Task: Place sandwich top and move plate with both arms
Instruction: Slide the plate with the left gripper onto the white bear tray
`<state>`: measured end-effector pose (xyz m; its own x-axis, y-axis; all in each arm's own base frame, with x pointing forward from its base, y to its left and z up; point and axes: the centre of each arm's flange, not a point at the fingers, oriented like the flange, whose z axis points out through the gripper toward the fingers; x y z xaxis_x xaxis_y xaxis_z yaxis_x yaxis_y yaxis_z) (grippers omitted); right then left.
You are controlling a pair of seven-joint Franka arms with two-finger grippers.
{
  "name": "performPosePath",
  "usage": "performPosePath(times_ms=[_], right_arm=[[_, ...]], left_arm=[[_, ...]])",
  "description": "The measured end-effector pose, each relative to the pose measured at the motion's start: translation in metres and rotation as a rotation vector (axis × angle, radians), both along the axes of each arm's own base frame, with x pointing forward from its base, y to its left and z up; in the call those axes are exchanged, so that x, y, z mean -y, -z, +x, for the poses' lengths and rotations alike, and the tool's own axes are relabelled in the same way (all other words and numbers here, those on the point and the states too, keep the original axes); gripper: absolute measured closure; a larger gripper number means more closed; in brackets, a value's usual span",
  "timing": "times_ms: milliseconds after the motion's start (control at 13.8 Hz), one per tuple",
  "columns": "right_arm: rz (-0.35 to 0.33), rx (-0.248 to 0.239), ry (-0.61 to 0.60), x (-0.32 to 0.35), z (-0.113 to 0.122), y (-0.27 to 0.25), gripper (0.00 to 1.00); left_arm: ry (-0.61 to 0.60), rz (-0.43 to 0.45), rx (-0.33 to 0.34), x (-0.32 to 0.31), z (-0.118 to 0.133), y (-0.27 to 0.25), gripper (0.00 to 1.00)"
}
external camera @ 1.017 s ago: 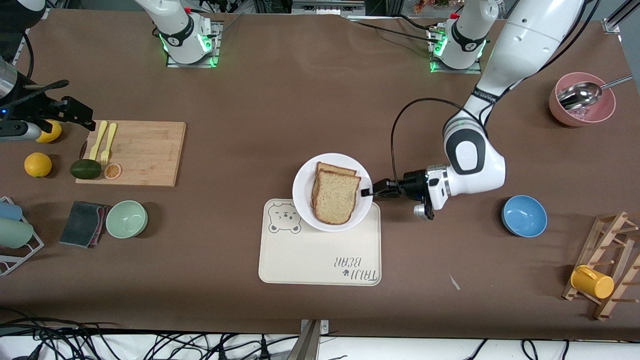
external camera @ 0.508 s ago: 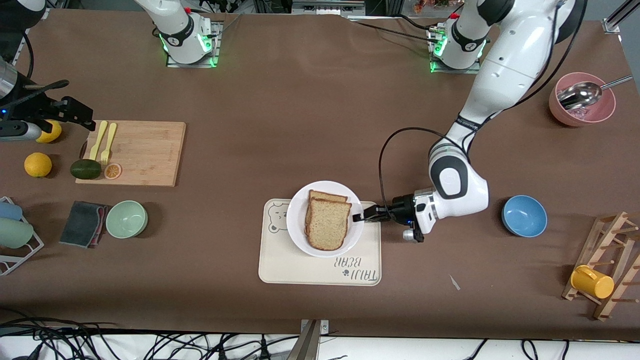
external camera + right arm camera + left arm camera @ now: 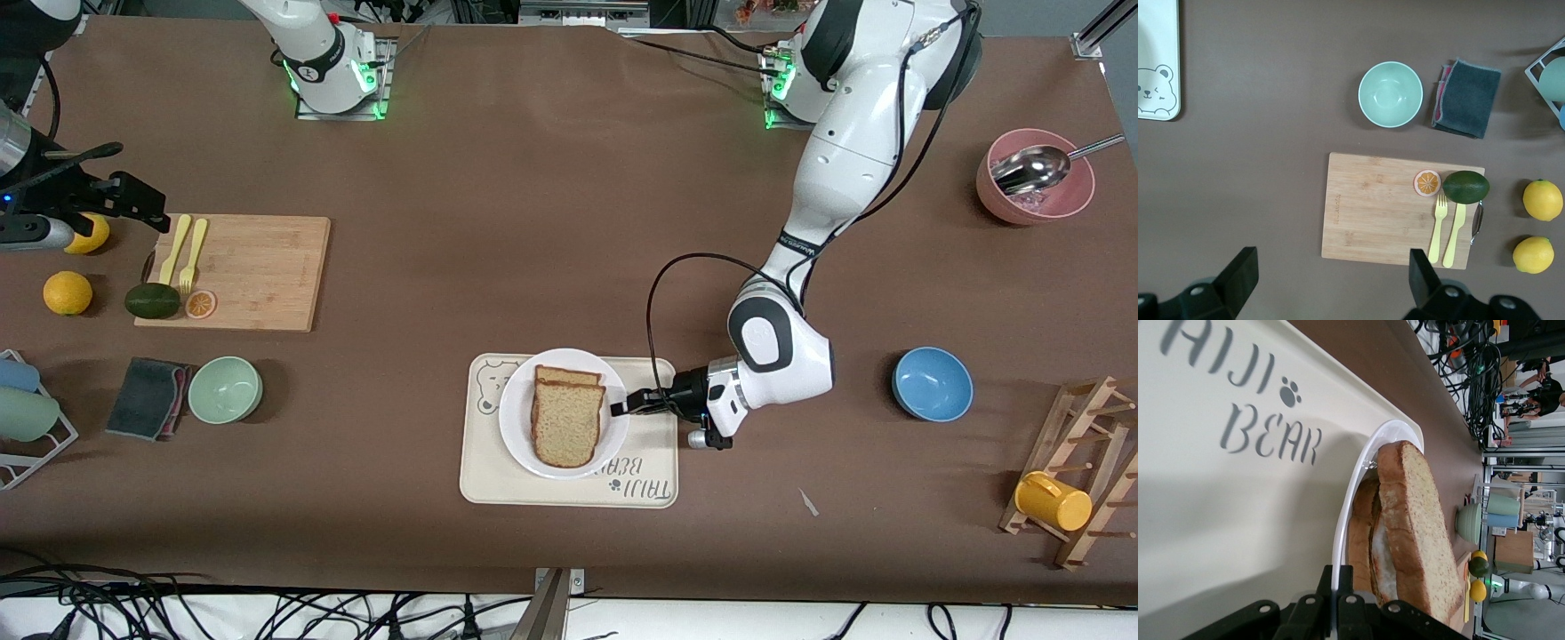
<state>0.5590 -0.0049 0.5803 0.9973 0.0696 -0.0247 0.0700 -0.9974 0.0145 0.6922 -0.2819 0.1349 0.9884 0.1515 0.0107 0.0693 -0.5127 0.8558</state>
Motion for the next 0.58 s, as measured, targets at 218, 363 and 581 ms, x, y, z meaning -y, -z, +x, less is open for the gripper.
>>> performPosePath(times_ms=[218, 363, 581], right_arm=[[0.0, 0.0, 0.0, 0.0, 0.0, 0.0001, 0.0], [0.0, 0.0, 0.0, 0.0, 0.0, 0.0, 0.0], [0.0, 0.0, 0.0, 0.0, 0.0, 0.0001, 0.0]], left_arm=[[-0.015, 0.011, 0.001, -0.0061, 0.0047, 0.0096, 0.96], [-0.019, 0.008, 0.003, -0.0069, 0.0074, 0.0097, 0.96], [-0.016, 0.007, 0.0, -0.004, 0.0062, 0.0121, 0.95]])
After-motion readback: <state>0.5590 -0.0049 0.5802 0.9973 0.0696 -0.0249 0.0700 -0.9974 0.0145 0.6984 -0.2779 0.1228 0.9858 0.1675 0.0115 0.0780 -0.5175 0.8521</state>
